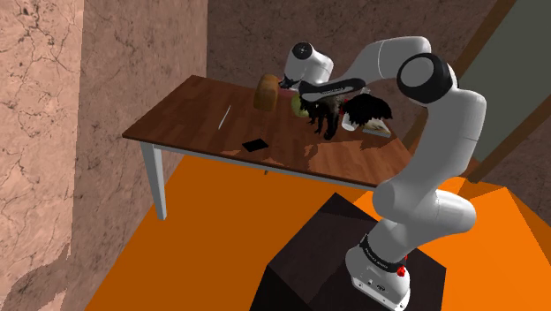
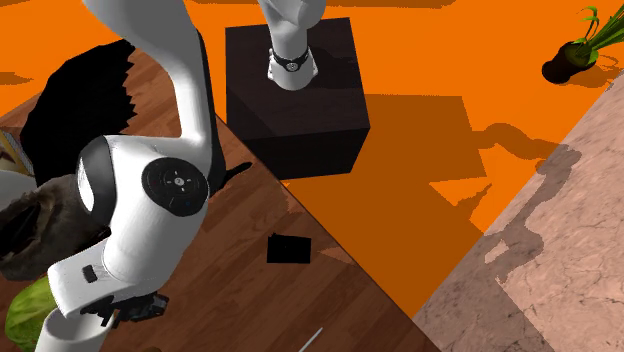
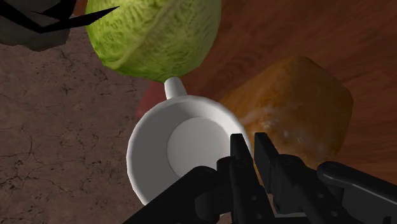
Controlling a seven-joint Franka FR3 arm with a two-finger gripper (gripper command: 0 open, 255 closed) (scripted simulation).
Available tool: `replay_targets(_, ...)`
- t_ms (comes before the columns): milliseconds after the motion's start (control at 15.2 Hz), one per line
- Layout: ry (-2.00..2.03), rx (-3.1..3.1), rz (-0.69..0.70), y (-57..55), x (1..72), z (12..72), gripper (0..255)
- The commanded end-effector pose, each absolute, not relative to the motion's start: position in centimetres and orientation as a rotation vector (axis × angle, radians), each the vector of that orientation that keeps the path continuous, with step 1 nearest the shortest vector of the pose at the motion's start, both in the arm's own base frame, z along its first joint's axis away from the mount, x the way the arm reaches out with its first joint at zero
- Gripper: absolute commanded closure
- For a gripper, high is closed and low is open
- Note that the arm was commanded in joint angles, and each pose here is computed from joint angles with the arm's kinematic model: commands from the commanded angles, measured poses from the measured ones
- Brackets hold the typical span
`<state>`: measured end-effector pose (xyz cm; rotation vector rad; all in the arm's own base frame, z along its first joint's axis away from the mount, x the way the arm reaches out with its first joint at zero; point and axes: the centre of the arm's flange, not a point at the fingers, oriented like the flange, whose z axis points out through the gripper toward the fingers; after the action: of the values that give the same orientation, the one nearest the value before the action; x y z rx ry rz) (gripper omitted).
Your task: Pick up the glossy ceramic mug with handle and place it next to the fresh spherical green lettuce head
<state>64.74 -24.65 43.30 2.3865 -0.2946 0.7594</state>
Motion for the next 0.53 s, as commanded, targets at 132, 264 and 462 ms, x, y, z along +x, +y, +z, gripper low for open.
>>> replay_targets(132,-0.301,2.384,0.741,-25.5,64.3,40.4,255)
replay_targets(264,-0.301,2.384,0.741,-25.5,64.3,39.3,255)
replay_targets(462,-0.301,2.384,0.741,-25.5,64.3,37.7,255)
